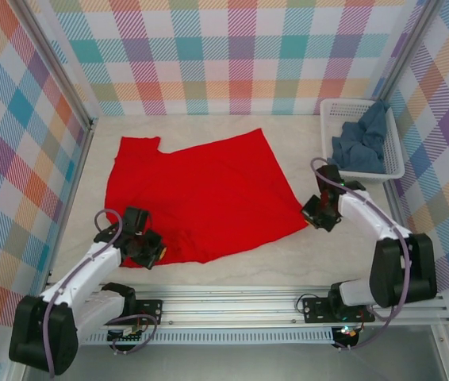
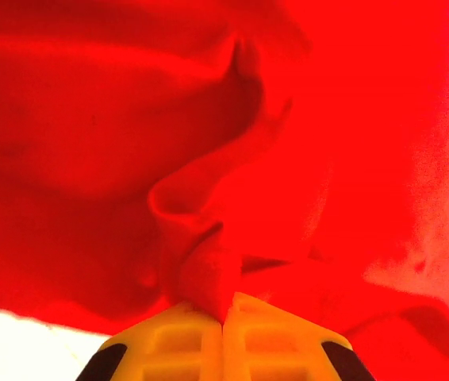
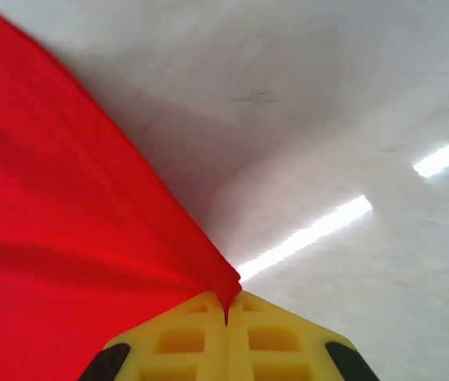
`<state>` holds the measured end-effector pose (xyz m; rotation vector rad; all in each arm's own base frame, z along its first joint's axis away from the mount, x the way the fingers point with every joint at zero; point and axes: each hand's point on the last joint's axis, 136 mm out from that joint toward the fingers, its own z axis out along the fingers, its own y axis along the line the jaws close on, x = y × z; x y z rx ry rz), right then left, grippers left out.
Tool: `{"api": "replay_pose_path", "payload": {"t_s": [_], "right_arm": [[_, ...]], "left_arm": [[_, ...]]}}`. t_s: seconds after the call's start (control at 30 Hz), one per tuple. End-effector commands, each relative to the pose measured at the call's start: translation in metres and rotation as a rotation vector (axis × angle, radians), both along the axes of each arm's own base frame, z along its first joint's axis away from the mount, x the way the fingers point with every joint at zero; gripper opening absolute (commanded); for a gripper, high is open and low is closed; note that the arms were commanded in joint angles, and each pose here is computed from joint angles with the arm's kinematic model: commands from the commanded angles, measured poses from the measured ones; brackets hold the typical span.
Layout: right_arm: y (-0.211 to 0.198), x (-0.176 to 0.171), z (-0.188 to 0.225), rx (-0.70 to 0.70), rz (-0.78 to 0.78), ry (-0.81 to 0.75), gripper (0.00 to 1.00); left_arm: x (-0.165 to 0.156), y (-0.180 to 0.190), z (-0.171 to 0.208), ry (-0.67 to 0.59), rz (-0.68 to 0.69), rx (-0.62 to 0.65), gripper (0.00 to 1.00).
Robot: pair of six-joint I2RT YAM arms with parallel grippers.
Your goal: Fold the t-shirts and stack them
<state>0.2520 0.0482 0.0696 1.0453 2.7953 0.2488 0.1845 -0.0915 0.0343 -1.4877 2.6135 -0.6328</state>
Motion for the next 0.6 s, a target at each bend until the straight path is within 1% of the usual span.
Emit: {"api": "replay_pose_path", "payload": {"t_s": [0.0,0.1,0.23,0.3,0.43,0.5,0.57], "right_arm": [[-0.037,-0.035,-0.001,-0.107,-0.105,0.099,0.0],[-0.049,-0.047,0.003,-0.121,-0.162,0.118,0.0],[-0.036,-0.056,-0.006,-0.035,-0.185,0.134,0.0],[-0.028,-0.057,-0.015,0.009,-0.18,0.151,0.0],[-0.005,-0.047,-0.035,0.121,-0.106,0.182,0.0],[0.008,-0.038,-0.04,0.162,-0.054,0.194,0.0],[0.02,-0.033,-0.04,0.172,-0.007,0.219,0.0]], "left_arm": [[0.023,-0.009,0.004,-0.028,-0.025,0.01,0.0],[0.046,-0.023,0.0,-0.027,-0.088,0.022,0.0],[0.081,-0.037,-0.002,-0.01,-0.184,0.06,0.0],[0.089,-0.036,-0.001,0.002,-0.197,0.09,0.0],[0.088,-0.017,0.011,-0.019,-0.181,0.192,0.0],[0.078,-0.003,0.02,-0.022,-0.182,0.256,0.0],[0.062,0.012,0.023,0.004,-0.176,0.306,0.0]]}}
